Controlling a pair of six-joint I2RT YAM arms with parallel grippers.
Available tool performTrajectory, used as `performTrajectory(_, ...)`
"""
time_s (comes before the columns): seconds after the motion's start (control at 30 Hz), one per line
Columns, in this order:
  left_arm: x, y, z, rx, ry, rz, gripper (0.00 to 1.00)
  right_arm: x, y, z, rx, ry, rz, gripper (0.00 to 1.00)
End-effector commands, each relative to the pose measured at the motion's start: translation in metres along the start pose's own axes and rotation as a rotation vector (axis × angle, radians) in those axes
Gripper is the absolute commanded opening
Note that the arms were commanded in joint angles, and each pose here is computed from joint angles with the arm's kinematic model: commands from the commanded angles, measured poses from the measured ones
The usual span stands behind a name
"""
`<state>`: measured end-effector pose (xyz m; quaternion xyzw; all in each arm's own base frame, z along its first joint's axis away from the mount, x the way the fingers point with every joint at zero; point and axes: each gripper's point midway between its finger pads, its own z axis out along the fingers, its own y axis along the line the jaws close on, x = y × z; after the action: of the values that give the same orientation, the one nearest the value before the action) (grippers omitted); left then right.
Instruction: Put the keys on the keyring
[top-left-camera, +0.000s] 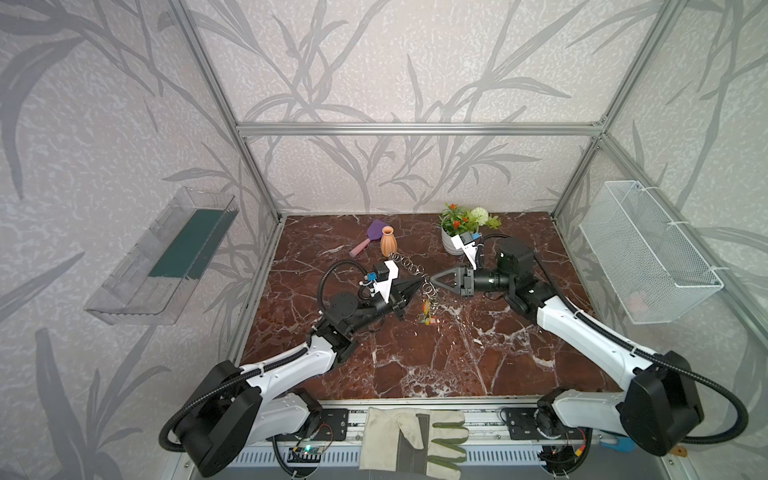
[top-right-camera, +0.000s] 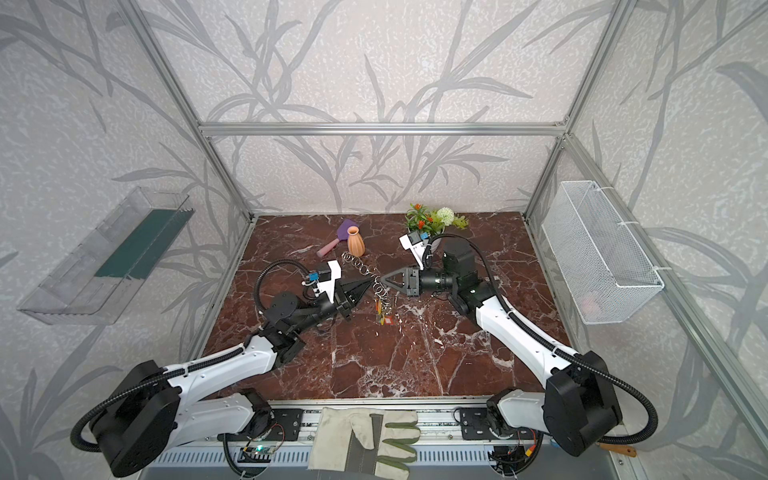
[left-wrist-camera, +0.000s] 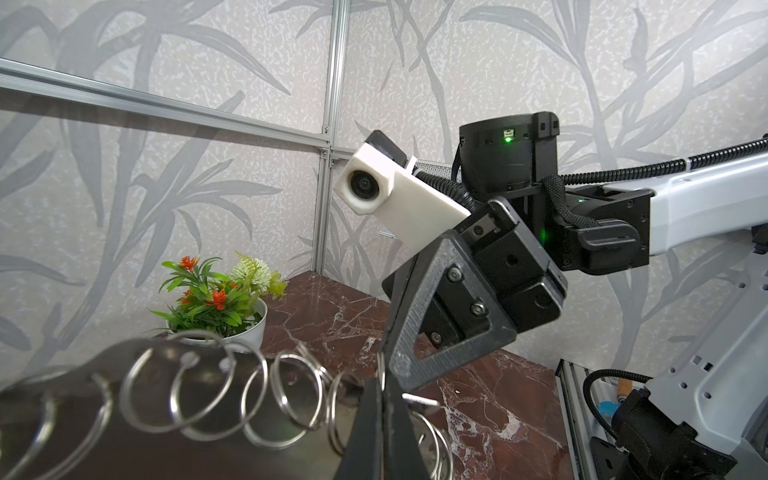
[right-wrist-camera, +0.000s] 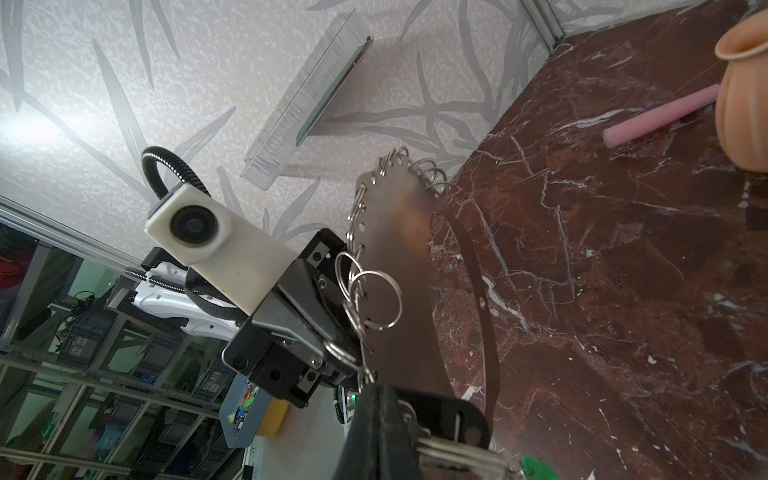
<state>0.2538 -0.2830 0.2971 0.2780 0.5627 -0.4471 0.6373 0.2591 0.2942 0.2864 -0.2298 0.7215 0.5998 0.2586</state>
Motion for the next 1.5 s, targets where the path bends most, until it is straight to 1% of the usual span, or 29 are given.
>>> performTrajectory(0.0, -0.046, -0.024, 0.0, 0.106, -0.165, 0.063, 0.0, 0.003, -0.002, 0.004, -0.004, 0.046, 0.052, 0.01)
performTrajectory(0.13, -0.045, -0.025, 0.001, 0.119, -0.172, 0.062, 0.0, 0.001, -0.005, 0.005, 0.024, 0.058, 0.063, 0.09)
performTrajectory(0.2, -0.044, -0.025, 0.002, 0.117, -0.173, 0.063, 0.0, 0.0, -0.008, 0.004, 0.045, 0.057, 0.061, 0.16)
performTrajectory(0.23, -0.045, -0.025, 0.001, 0.116, -0.174, 0.063, 0.0, 0.0, -0.01, 0.003, 0.06, 0.053, 0.057, 0.21)
performTrajectory(0.37, -0.042, -0.022, -0.001, 0.094, -0.173, 0.061, 0.0, -0.006, -0.011, -0.003, 0.131, 0.029, 0.019, 0.29)
performTrajectory(0.47, -0.041, -0.02, -0.002, 0.085, -0.171, 0.058, 0.0, -0.012, -0.002, -0.01, 0.146, 0.005, -0.023, 0.31)
performTrajectory(0.7, -0.043, -0.022, -0.003, 0.094, -0.173, 0.055, 0.0, -0.022, 0.012, -0.029, 0.196, -0.057, -0.097, 0.31)
performTrajectory(0.8, -0.042, -0.024, -0.003, 0.103, -0.168, 0.049, 0.0, -0.024, 0.023, -0.03, 0.164, -0.067, -0.125, 0.35)
performTrajectory(0.9, -0.041, -0.024, -0.003, 0.105, -0.167, 0.046, 0.0, -0.026, 0.037, -0.028, 0.101, -0.07, -0.153, 0.37)
performTrajectory(1.0, -0.041, -0.025, -0.003, 0.112, -0.162, 0.04, 0.0, -0.025, 0.05, -0.022, 0.062, -0.065, -0.202, 0.41)
performTrajectory(1.17, -0.043, -0.029, -0.003, 0.13, -0.161, 0.035, 0.0, -0.021, 0.051, -0.011, 0.062, -0.03, -0.221, 0.41)
performTrajectory(1.23, -0.043, -0.029, -0.004, 0.129, -0.163, 0.034, 0.0, -0.021, 0.049, -0.009, 0.056, -0.026, -0.218, 0.4)
performTrajectory(1.33, -0.044, -0.029, -0.004, 0.13, -0.164, 0.03, 0.0, -0.02, 0.049, -0.007, 0.051, -0.022, -0.217, 0.32)
performTrajectory(1.47, -0.043, -0.028, -0.004, 0.123, -0.164, 0.027, 0.0, -0.017, 0.051, -0.006, 0.034, -0.014, -0.22, 0.18)
